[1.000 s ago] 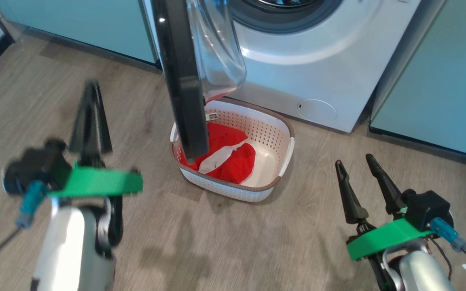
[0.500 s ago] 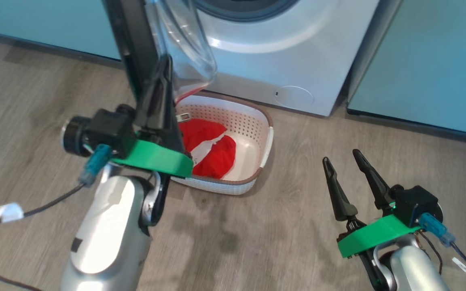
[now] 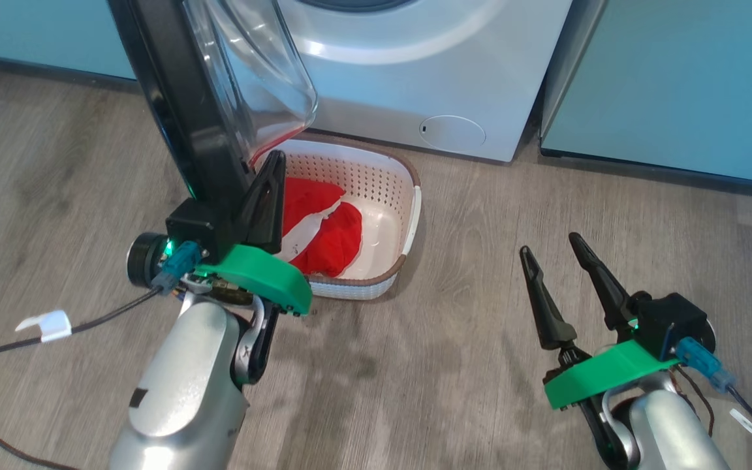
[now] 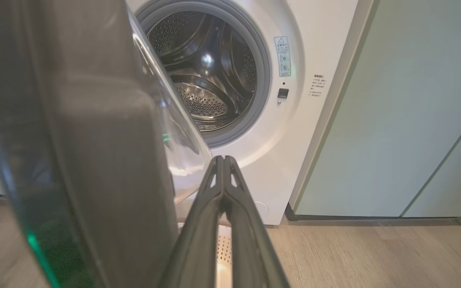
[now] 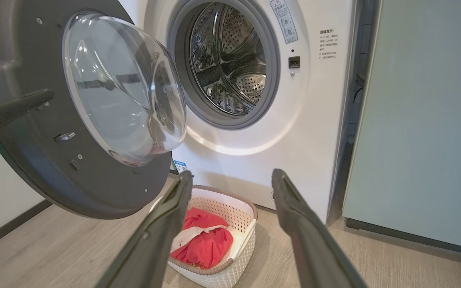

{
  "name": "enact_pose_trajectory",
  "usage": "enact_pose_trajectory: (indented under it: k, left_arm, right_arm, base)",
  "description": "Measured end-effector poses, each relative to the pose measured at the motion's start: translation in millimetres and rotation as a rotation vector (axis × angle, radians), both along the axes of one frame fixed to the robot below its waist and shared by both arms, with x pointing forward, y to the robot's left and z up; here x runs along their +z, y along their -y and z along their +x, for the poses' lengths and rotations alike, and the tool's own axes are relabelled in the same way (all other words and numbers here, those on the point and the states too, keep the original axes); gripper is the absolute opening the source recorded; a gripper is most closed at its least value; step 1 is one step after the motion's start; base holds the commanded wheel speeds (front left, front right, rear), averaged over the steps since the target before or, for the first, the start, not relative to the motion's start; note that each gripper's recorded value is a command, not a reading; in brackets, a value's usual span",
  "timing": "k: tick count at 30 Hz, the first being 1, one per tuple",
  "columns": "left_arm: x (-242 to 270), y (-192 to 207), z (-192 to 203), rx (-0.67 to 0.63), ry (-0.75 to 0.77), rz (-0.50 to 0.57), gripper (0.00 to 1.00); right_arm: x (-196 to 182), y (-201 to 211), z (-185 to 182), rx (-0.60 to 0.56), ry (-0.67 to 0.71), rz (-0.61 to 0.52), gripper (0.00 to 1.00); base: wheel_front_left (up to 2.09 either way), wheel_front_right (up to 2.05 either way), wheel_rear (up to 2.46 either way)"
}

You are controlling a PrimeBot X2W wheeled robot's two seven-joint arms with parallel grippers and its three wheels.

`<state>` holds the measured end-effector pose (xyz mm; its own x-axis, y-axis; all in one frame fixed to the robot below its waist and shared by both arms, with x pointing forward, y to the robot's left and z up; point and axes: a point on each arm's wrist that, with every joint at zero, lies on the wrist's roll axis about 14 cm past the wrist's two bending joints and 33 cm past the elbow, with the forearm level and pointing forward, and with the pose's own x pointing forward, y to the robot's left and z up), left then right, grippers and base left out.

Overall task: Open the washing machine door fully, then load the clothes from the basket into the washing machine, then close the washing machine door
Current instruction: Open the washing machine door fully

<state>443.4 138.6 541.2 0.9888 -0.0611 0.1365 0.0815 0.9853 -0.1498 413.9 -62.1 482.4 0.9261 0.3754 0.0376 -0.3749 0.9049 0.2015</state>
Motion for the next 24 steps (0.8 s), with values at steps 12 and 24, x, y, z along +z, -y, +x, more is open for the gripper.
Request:
enact_pose_trajectory:
  k: [12,24]
  left_arm:
    - [-14.0,-24.4,-6.3,0.07,-0.048,-0.006,0.0]
    - [-19.7,-85.5,-23.9,0.245,-0.071,-0.018,0.0]
  right_arm:
    - [-3.3,-15.2,3.8,0.042,-0.004,-0.002,1.0]
    - [-12.8,-57.1,6.7,0.162,-0.017,-0.015,1.0]
  base:
    - [0.0,0.0,0.0]
    - [0.0,0.0,0.0]
